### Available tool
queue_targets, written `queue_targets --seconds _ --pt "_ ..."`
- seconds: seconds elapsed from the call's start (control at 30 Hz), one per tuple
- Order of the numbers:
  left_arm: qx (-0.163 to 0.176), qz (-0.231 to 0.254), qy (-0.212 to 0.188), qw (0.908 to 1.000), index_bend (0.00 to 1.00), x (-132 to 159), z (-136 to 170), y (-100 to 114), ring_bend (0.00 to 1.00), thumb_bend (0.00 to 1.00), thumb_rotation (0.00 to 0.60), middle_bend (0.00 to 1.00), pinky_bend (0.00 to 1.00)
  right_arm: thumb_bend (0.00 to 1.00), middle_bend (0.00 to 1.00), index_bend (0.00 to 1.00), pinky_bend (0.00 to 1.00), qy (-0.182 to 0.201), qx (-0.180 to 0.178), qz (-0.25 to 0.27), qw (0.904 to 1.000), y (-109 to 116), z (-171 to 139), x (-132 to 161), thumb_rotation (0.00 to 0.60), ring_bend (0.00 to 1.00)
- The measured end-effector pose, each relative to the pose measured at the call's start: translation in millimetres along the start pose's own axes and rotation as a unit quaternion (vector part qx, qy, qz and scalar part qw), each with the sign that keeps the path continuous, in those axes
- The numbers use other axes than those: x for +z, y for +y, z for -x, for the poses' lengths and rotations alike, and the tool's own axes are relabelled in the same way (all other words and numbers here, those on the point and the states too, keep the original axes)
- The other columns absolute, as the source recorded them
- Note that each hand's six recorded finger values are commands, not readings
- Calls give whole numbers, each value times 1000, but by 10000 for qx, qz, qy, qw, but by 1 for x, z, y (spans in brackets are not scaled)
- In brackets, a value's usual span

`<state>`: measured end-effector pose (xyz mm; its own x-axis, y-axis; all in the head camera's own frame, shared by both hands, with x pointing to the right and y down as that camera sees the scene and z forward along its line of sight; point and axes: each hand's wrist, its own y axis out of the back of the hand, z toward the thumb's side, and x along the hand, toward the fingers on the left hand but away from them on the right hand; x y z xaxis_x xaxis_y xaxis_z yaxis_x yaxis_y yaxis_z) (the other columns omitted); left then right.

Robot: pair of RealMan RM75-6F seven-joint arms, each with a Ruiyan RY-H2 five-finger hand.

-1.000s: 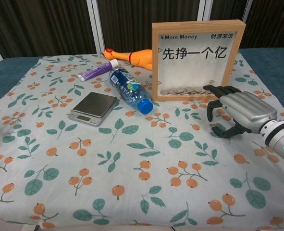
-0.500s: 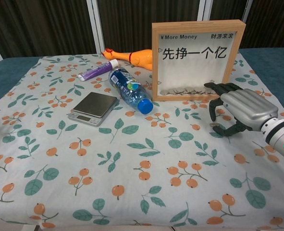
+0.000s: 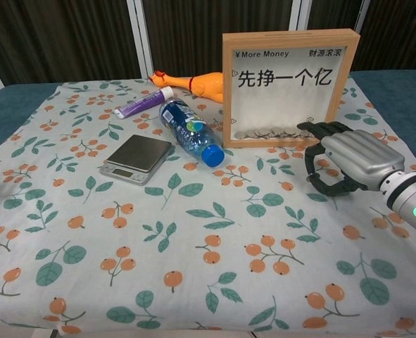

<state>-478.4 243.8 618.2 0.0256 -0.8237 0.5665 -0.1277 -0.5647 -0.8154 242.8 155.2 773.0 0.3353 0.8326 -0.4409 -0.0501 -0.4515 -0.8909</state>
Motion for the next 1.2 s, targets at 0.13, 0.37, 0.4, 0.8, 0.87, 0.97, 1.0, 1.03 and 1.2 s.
queue_targets --seconds 0.13,0.37,0.4,0.8,0.87,0.97,1.0,1.03,1.2 --pt "-5 1 2 10000 0 0 0 0 0 379 600 0 0 602 143 701 0 -10 -41 15 10000 2 0 -1 600 0" --pt "31 13 -34 10000 0 1 0 1 0 379 600 0 0 603 147 720 0 102 -498 213 9985 25 -3 2 600 0" --pt "42 17 -43 10000 0 2 0 1 0 379 600 0 0 603 147 722 0 134 -591 264 9978 30 -4 3 600 0" --pt "195 39 -138 9997 0 8 4 10 0 379 600 0 0 610 150 741 0 498 -1916 1223 9726 139 -22 20 600 0" --pt "215 39 -145 9997 0 8 5 12 0 379 600 0 0 610 150 742 0 457 -2188 1286 9662 167 -21 16 600 0" --pt "229 34 -151 9996 0 8 5 14 0 379 600 0 0 612 151 742 0 296 -2566 1244 9580 205 -14 3 600 0" --pt "230 35 -154 9996 0 9 5 15 0 379 600 0 0 611 151 742 0 222 -2652 1204 9564 214 -11 -1 600 0" --pt "231 38 -159 9996 0 9 4 15 0 379 600 0 0 612 151 742 0 116 -2726 1162 9550 223 -5 -5 600 0" --pt "251 35 -222 9994 0 12 4 16 0 379 600 0 0 614 151 744 0 -324 -2484 1045 9624 232 23 -19 600 0"
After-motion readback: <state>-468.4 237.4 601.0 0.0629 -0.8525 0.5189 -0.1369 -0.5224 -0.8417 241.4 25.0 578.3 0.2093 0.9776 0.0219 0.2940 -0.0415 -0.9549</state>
